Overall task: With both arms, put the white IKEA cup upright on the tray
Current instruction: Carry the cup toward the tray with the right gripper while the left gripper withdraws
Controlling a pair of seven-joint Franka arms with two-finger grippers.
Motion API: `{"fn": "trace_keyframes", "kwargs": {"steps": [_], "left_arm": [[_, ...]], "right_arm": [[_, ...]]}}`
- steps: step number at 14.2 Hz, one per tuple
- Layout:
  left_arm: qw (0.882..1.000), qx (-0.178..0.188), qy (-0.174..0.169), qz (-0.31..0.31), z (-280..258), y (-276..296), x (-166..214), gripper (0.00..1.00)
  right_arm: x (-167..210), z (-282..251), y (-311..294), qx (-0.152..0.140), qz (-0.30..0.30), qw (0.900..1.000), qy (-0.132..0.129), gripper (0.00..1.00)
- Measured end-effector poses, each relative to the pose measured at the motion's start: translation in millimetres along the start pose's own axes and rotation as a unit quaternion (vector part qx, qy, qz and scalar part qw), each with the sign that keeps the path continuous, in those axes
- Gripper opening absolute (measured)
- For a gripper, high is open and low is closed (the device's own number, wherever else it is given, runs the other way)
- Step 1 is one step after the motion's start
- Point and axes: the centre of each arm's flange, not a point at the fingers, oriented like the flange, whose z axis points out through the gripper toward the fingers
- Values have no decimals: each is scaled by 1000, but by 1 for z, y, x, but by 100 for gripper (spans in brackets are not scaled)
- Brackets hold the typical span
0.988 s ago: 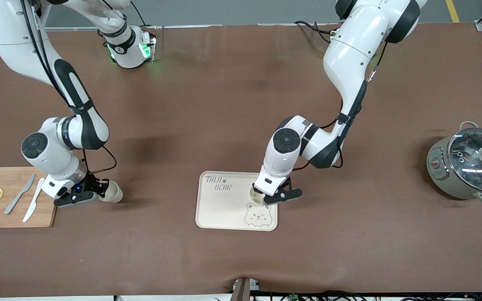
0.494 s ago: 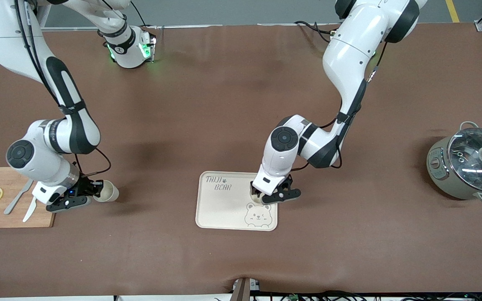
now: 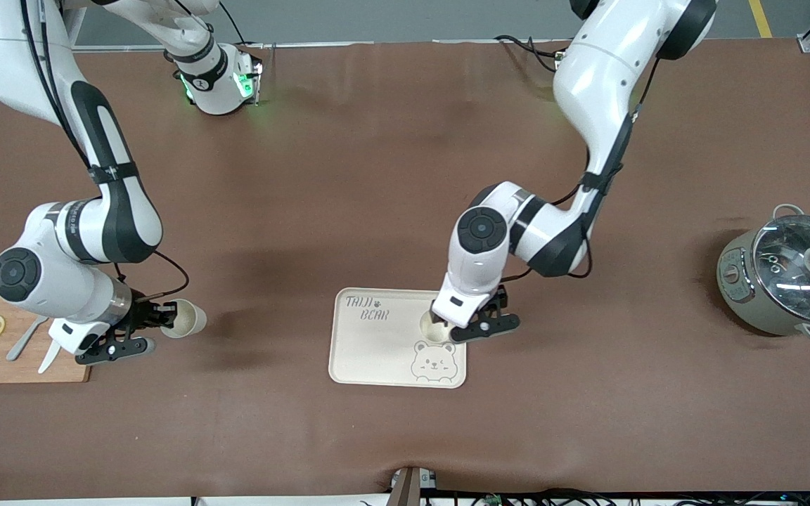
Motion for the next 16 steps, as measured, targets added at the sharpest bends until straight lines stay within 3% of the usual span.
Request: {"fn": "trace_keyframes", "kwargs": {"steps": [4, 7, 12, 16], "left_arm": [[999, 12, -13, 37, -59, -61, 42, 100], [997, 17, -23, 65, -78, -113, 71, 100], [993, 5, -37, 115, -77, -216, 125, 100], [990, 3, -48, 131, -56, -266, 142, 100]], "right_arm": [[10, -21, -60, 7, 53, 999, 1, 4], [13, -25, -101, 37, 114, 993, 9, 4], [16, -31, -194, 65, 190, 978, 57, 4], [10, 1, -264, 76, 225, 969, 61, 4]]}}
